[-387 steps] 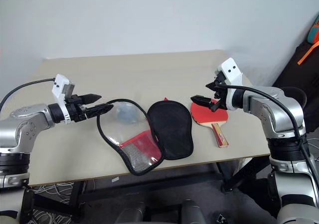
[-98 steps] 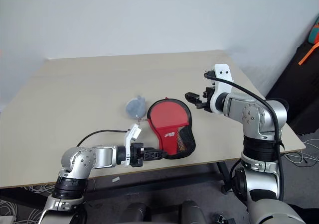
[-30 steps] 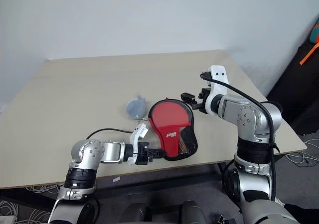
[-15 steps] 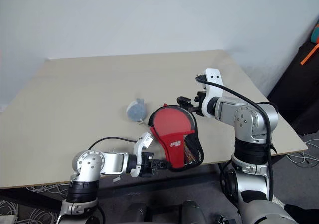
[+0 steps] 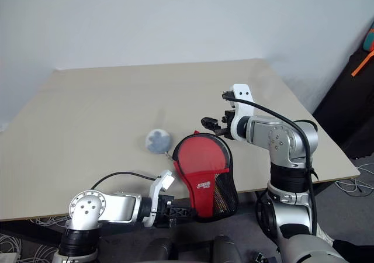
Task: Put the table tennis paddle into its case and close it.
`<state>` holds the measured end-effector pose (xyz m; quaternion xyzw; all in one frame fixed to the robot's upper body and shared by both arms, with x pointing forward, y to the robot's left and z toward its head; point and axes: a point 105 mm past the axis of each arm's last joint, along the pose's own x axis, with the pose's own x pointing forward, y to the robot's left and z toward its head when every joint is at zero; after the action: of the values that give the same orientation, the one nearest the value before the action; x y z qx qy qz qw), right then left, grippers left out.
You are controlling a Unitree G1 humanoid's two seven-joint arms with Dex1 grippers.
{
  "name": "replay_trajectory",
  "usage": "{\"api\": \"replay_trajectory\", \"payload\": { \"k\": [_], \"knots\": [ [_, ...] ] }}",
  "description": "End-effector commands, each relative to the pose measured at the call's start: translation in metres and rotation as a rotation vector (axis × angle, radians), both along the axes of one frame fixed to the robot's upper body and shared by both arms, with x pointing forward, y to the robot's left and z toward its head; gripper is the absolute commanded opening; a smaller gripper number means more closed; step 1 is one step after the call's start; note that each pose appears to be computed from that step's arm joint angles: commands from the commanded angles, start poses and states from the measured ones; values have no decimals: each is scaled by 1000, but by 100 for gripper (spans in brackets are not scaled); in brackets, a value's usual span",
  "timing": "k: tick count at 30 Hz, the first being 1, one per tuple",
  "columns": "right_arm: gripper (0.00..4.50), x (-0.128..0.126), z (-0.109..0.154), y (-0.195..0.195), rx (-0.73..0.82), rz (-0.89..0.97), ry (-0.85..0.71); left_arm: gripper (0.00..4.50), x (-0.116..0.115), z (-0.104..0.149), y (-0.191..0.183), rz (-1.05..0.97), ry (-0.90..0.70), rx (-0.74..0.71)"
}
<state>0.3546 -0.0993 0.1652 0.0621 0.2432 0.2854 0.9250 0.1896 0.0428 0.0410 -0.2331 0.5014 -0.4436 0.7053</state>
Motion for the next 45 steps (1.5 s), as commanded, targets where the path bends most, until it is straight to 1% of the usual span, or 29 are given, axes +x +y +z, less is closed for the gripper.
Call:
{"api": "replay_trajectory", "payload": {
  "k": [1,4,10,11,14,17,20,23,24,26,30,33,35,40,45],
  "knots": [
    [450,5,16,5,18,18,-64,26,-1,9,-3,-28,-21,-28],
    [450,7,18,6,19,23,-69,100,2,12,1,-26,-39,-14],
    [450,11,18,7,18,35,-75,304,1,19,33,16,-102,42],
    [450,12,18,7,17,37,-76,304,-1,24,38,17,-117,37],
    [450,14,19,7,17,41,-78,304,3,44,46,-14,-272,77],
    [450,16,19,8,18,49,-82,304,10,56,44,-42,-398,95],
    [450,20,21,12,19,59,-91,304,22,65,33,-60,-519,78],
    [450,25,26,18,20,77,-110,246,44,69,15,-68,-675,79],
    [450,27,27,20,18,82,-116,206,50,67,11,-65,-708,82],
    [450,31,31,23,17,92,-129,147,62,60,5,-57,-758,95],
    [450,37,36,29,13,112,-151,4,75,46,-6,-85,-864,117],
    [450,42,39,33,4,130,-164,4,84,40,-13,-54,-912,98],
    [450,45,39,36,-2,146,-167,4,86,36,-17,-68,-953,87],
    [450,48,33,49,-24,229,-149,4,78,28,-28,-85,-961,12],
    [450,46,29,65,-46,342,-132,4,72,23,-35,-95,-940,-23]
  ]
}}
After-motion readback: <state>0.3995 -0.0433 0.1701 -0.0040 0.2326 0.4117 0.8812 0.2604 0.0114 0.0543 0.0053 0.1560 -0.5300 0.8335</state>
